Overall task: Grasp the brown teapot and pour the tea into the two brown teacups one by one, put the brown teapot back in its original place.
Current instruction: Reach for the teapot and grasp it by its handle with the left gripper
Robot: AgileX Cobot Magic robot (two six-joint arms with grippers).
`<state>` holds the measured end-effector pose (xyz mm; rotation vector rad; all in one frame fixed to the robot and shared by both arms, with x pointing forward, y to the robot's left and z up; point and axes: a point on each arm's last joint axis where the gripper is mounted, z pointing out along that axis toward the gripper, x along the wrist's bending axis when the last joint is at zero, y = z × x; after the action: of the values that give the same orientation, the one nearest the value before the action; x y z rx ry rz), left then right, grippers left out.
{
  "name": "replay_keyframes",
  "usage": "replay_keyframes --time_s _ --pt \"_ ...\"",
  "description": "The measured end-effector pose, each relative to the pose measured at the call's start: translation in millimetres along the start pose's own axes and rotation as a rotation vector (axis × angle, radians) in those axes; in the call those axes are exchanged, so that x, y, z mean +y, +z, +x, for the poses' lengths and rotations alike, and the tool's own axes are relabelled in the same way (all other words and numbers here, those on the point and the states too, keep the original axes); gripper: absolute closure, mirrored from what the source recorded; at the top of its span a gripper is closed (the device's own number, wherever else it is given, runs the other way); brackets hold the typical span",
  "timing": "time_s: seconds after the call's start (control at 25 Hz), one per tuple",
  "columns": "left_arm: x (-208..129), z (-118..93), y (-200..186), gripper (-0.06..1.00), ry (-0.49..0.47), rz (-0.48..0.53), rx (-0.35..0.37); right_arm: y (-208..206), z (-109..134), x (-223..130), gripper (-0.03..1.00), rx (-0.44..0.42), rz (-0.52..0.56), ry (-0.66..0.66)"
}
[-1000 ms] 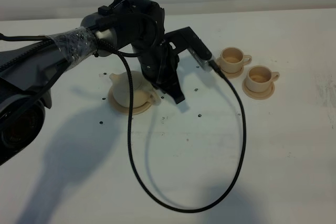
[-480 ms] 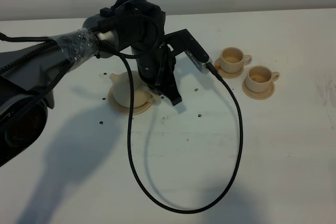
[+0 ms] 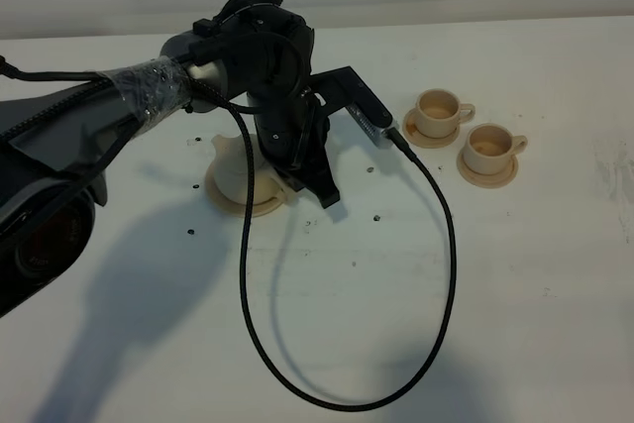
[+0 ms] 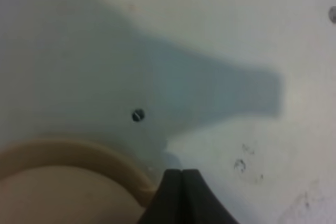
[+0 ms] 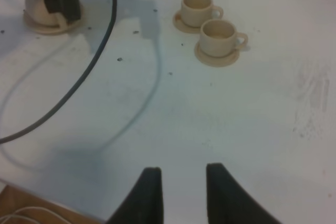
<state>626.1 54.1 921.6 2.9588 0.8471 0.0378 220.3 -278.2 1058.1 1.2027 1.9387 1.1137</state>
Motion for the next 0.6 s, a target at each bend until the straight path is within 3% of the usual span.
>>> replay_keyframes --time_s 0.6 --pt "-12 -3 -1 1.0 0.021 0.133 -0.039 0 0 0 0.75 0.0 0.0 0.0"
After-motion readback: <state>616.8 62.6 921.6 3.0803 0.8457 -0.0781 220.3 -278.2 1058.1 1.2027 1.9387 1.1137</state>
